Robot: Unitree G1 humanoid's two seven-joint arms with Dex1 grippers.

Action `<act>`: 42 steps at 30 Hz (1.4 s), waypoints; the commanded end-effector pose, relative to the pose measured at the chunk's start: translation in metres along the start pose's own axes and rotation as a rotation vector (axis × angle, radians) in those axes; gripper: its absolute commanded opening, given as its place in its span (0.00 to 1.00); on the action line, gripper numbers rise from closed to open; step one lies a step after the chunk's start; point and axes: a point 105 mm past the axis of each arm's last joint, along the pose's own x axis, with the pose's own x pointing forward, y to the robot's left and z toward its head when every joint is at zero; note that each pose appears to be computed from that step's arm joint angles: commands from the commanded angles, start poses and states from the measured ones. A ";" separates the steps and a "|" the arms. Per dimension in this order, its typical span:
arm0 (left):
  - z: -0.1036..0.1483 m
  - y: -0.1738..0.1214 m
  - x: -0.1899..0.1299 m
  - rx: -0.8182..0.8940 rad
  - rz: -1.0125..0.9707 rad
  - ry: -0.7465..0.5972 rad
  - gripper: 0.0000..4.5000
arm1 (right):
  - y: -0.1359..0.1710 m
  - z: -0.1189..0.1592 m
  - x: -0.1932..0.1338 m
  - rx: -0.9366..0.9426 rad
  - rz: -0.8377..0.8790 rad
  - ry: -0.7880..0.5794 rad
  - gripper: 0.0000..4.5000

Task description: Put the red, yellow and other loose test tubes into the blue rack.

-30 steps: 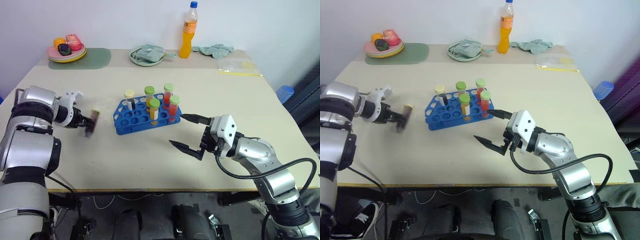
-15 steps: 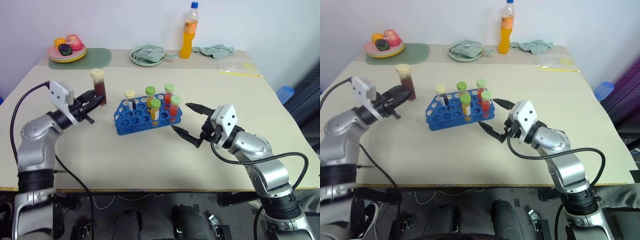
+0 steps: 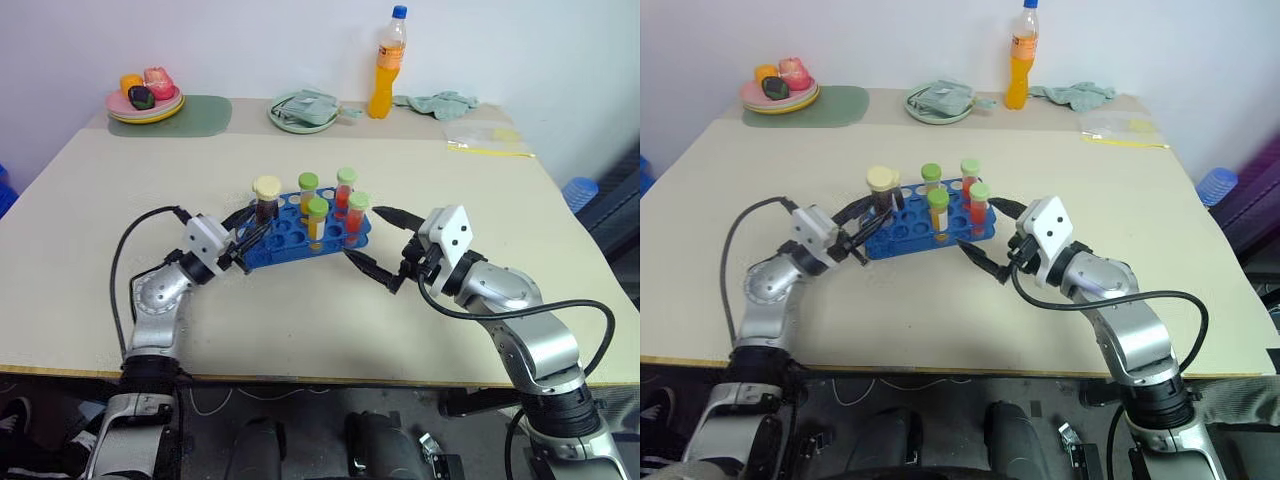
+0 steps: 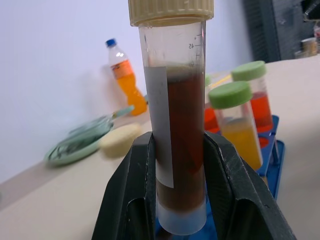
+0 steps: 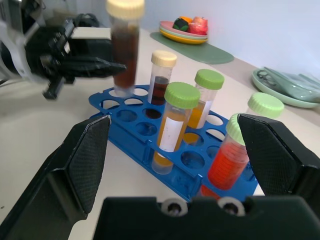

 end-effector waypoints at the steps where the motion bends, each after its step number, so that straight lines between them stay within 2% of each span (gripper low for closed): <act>1: 0.000 -0.006 0.005 0.031 -0.003 -0.024 0.17 | -0.003 0.018 -0.002 -0.038 -0.023 -0.056 1.00; 13: -0.023 -0.017 0.001 -0.032 0.036 0.040 0.17 | -0.013 0.008 -0.008 -0.050 -0.081 -0.041 1.00; 19: -0.033 -0.014 -0.010 -0.185 0.116 0.048 0.17 | -0.013 0.010 -0.005 -0.051 -0.079 -0.057 1.00; 30: -0.026 -0.036 -0.005 -0.313 0.013 0.024 0.17 | -0.014 0.017 0.002 -0.050 -0.076 -0.083 1.00; 36: -0.028 -0.019 -0.010 -0.254 0.077 0.054 0.17 | -0.017 0.017 0.001 -0.056 -0.087 -0.080 1.00; 42: -0.021 -0.008 -0.008 -0.267 0.116 0.034 0.83 | -0.018 0.017 0.003 -0.064 -0.093 -0.081 1.00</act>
